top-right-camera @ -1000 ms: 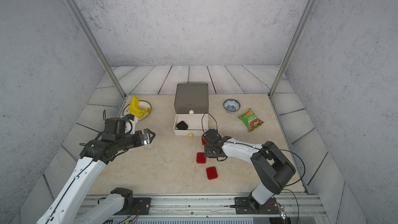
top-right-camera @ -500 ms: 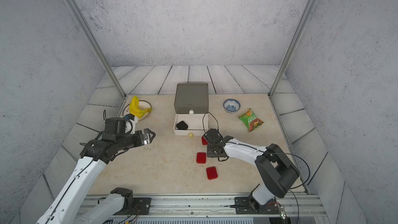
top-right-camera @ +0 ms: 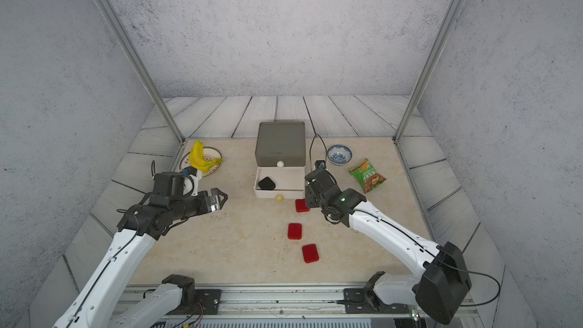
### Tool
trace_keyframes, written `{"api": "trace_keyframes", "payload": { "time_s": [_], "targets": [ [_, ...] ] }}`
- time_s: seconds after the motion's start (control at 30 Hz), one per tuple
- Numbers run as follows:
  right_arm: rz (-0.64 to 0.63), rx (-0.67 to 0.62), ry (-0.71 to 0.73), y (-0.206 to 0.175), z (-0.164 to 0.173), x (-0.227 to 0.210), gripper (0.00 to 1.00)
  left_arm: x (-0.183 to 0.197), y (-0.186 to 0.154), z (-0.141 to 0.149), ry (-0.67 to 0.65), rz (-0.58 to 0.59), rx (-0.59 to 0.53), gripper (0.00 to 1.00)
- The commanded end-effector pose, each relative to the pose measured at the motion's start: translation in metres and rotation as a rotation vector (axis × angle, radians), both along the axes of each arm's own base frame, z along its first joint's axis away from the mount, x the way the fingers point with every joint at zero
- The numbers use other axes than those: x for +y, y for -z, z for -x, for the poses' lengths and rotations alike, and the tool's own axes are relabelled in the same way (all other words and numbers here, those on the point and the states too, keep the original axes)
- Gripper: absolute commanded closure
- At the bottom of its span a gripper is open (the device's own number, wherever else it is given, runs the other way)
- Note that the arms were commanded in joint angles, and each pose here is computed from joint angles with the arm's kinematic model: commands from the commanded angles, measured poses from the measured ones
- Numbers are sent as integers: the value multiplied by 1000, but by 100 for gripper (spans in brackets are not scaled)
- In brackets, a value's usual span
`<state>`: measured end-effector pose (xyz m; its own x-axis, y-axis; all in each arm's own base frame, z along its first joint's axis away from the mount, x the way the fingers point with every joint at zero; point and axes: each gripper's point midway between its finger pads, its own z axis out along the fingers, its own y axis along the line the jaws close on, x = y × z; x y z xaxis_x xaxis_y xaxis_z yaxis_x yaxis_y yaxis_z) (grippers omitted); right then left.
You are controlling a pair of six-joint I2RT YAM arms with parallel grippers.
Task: Place the brooch boxes into the drawer by color
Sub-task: Place the brooch box in the drawer.
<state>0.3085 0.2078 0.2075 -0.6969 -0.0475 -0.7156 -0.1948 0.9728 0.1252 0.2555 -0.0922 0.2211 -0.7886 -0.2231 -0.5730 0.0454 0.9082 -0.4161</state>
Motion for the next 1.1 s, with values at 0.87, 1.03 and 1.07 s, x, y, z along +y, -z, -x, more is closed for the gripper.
{"api": "trace_keyframes", "payload": {
  "time_s": [0.87,1.03,1.07],
  "targets": [
    [12,85,-114,30,-75,91,49,1,4,-2,3,-17,-13,2],
    [25,101,-104,41,-78,91,47,1,4,-3,5,-17,-11,2],
    [28,103,-102,43,-78,91,46,1,4,-3,5,-17,-12,2]
  ]
}}
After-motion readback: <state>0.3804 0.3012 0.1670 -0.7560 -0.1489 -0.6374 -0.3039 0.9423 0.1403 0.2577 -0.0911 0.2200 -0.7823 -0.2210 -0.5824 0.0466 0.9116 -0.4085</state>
